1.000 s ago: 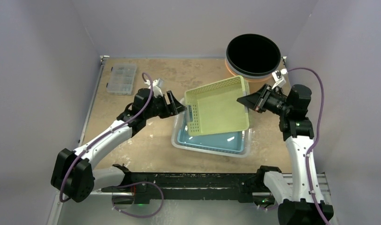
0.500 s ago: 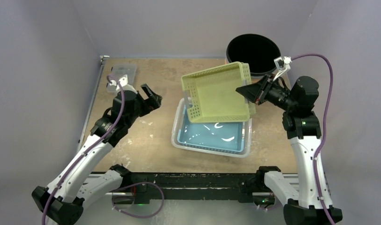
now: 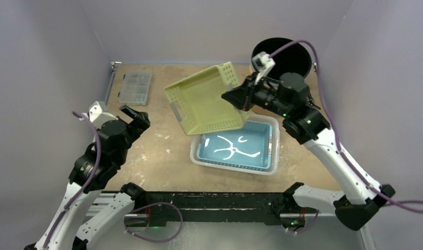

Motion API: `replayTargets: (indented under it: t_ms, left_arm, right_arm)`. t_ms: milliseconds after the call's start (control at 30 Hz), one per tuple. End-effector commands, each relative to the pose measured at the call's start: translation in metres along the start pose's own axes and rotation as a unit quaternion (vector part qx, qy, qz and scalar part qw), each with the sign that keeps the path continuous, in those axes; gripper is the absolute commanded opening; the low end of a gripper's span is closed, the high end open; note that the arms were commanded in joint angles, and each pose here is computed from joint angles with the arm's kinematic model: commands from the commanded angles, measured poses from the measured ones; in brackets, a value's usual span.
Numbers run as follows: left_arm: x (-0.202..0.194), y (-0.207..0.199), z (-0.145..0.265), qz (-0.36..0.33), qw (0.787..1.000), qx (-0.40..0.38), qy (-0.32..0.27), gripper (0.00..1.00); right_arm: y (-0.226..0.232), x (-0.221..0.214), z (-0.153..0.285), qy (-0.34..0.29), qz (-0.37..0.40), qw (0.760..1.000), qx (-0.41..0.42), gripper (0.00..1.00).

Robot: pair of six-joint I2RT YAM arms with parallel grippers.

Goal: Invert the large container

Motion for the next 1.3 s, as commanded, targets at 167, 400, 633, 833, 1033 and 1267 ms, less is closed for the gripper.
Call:
replayTargets:
  t_ms: [167, 400, 633, 833, 1033, 1267]
  left_arm:
    - [0.060, 0.012, 0.047, 0.027, 0.995, 0.043, -0.083, 0.94]
    - [0.086, 0.021, 0.071, 0.034, 0.990, 0.066, -0.118, 0.95]
    - [0.093, 0.021, 0.078, 0.034, 0.990, 0.068, -0.121, 0.94]
    - [0.093, 0.021, 0.081, 0.035, 0.990, 0.067, -0.116, 0.95]
    - [0.094, 0.023, 0.084, 0.029, 0.991, 0.066, -0.115, 0.94]
    - [0.090, 0.023, 0.079, 0.023, 0.991, 0.070, -0.110, 0.94]
  right_arm:
    - [0.050, 0.011, -0.093, -0.046, 0.197, 0.975, -0.092, 0.00]
    - [0.076, -0.039, -0.142, -0.031, 0.302, 0.947, -0.110, 0.00]
    - [0.101, -0.103, -0.163, 0.000, 0.406, 0.905, -0.130, 0.00]
    - [0.119, -0.169, -0.176, 0.060, 0.450, 0.888, -0.077, 0.00]
    - [0.148, -0.233, -0.178, 0.109, 0.453, 0.885, -0.005, 0.00]
    - [0.156, -0.287, -0.193, 0.157, 0.458, 0.875, 0.024, 0.00]
Point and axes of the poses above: each gripper's point midway between its finger pads, its own z axis back along the fingers, its own y axis along the line the jaws close on, x = y × z, the point moved 4 cm from there along z, back along the fingers, and after that the axes turned 9 degrees about z, right-handed, at the moved point
